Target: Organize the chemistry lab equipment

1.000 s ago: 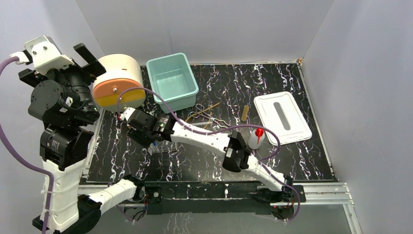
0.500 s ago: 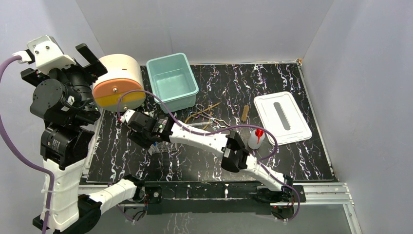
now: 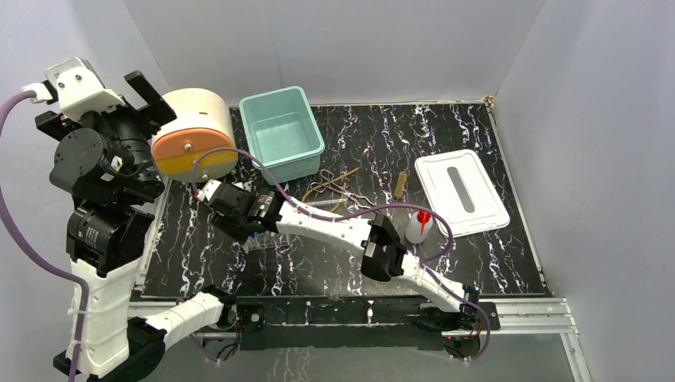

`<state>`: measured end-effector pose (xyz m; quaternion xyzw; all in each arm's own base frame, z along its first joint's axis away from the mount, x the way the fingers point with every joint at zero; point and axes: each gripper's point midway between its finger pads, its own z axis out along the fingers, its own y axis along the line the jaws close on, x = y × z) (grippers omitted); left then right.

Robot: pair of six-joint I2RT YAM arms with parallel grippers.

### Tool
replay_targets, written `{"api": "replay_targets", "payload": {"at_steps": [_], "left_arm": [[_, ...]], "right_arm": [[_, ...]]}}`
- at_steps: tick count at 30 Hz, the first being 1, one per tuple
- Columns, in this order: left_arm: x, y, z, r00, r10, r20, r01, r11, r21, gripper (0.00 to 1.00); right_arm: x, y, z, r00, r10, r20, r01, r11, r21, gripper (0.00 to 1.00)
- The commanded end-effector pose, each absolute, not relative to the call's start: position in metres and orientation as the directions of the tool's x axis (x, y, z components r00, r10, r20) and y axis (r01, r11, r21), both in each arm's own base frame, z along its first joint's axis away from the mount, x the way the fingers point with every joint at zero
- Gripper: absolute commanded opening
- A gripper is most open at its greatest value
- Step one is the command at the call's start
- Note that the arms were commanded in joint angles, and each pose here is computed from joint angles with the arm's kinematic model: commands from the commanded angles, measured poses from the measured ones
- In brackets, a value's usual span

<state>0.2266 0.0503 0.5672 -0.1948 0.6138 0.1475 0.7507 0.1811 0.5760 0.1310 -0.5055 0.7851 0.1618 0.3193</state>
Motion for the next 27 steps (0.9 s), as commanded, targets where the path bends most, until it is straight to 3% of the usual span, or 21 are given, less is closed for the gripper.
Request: {"api": "replay_targets", "payload": {"at_steps": [1, 17, 21, 27], "left_arm": [[0.225, 0.05, 0.572, 0.219, -0.021, -0.975, -0.454, 0.883, -0.121, 0.98], [0.221, 0.052, 0.573, 0.228, -0.026, -0.973, -0.454, 0.881, -0.13, 0.98], [0.222, 0.05, 0.572, 0.226, -0.028, -0.974, -0.448, 0.884, -0.129, 0.98], [0.225, 0.049, 0.574, 0.23, -0.034, -0.973, -0.441, 0.887, -0.135, 0.98]], "right_arm": [[0.184, 0.571, 0.132, -0.278, -0.701, -0.656, -0.89, 0.446, -0.099, 0.61], [0.182, 0.566, 0.135, -0.279, -0.708, -0.649, -0.885, 0.452, -0.112, 0.54], [0.182, 0.574, 0.156, -0.271, -0.666, -0.695, -0.89, 0.449, -0.084, 0.53], [0.184, 0.589, 0.202, -0.259, -0.56, -0.787, -0.887, 0.461, -0.037, 0.6]]}}
